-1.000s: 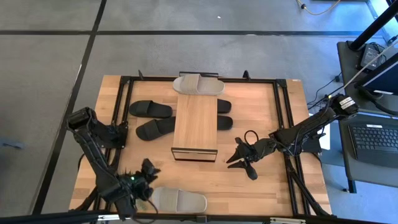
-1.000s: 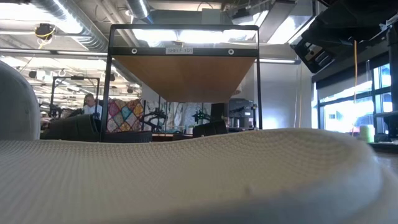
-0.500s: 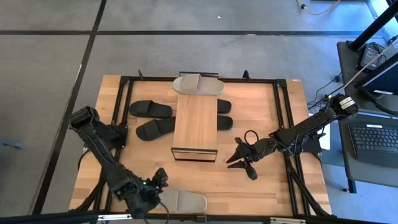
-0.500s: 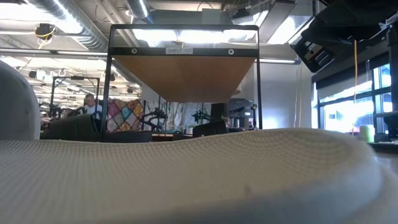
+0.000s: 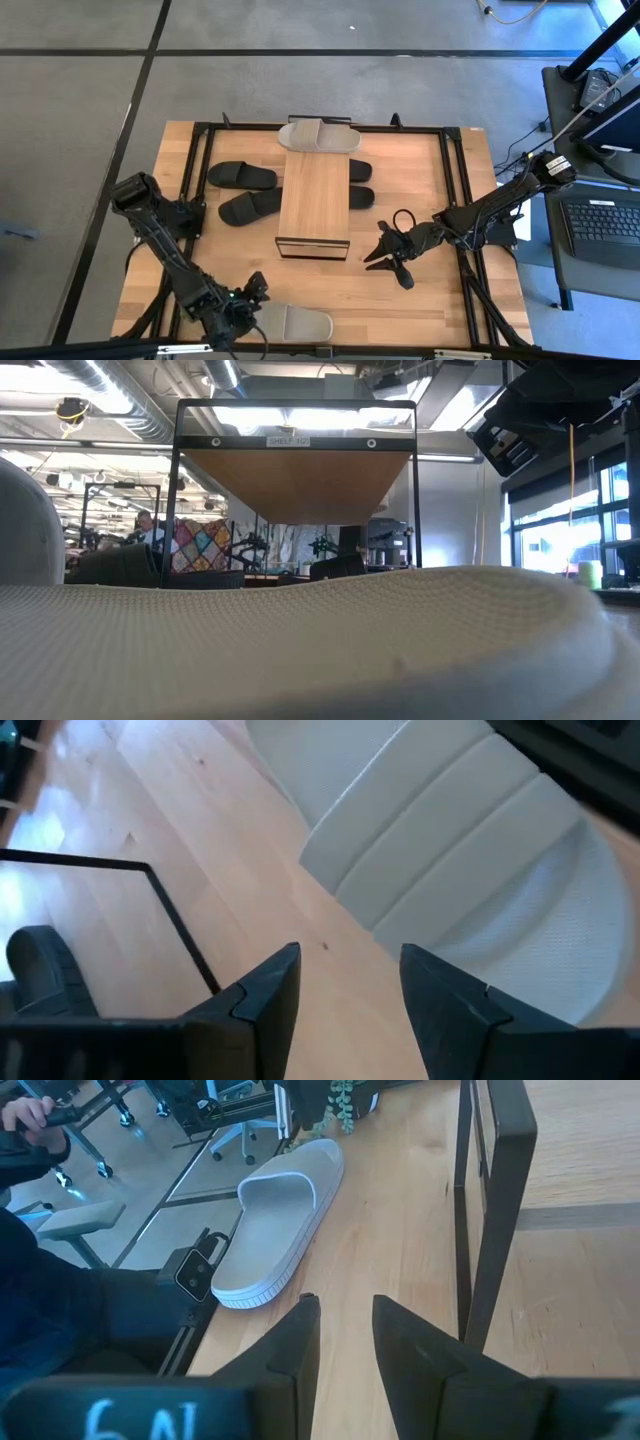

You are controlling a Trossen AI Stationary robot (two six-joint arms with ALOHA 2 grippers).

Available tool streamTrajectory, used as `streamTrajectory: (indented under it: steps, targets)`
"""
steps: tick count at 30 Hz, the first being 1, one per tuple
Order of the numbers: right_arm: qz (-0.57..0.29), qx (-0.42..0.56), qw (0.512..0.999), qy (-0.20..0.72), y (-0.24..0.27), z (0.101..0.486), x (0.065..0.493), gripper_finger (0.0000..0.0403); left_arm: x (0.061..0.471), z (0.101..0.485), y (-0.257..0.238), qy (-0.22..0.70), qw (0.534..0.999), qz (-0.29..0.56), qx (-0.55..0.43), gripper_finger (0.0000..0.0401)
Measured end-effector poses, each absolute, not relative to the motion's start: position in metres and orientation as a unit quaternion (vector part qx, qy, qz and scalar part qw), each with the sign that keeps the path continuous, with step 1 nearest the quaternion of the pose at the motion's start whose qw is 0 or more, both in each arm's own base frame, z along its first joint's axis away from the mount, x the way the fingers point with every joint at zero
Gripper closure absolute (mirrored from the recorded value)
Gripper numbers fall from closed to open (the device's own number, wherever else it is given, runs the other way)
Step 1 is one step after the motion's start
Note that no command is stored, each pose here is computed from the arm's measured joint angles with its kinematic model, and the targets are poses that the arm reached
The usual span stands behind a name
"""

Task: Pick and place slides into the shelf
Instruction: Put the gray slide on the shelf

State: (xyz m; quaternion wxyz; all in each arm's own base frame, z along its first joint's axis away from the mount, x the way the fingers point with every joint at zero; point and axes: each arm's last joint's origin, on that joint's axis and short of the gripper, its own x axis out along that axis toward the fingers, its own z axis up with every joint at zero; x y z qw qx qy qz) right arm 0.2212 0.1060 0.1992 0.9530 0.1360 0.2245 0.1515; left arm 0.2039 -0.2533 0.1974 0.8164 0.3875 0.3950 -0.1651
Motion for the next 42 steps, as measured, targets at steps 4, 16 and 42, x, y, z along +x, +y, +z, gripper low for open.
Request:
streamTrajectory:
  steps: [4, 16, 42]
  targets:
    - [0.152, 0.136, 0.953, 0.224, 0.106, 0.199, 0.221, 0.0306, 0.204, 0.194, -0.255, 0.409, 0.811, -0.186, 0.374, 0.0236]
    - [0.152, 0.135, 0.953, 0.224, 0.106, 0.199, 0.221, 0.0306, 0.211, 0.161, -0.263, 0.434, 0.796, -0.177, 0.384, 0.0236]
    - [0.152, 0.137, 0.953, 0.223, 0.106, 0.200, 0.221, 0.0306, 0.230, 0.166, -0.260, 0.397, 0.834, -0.138, 0.357, 0.0236]
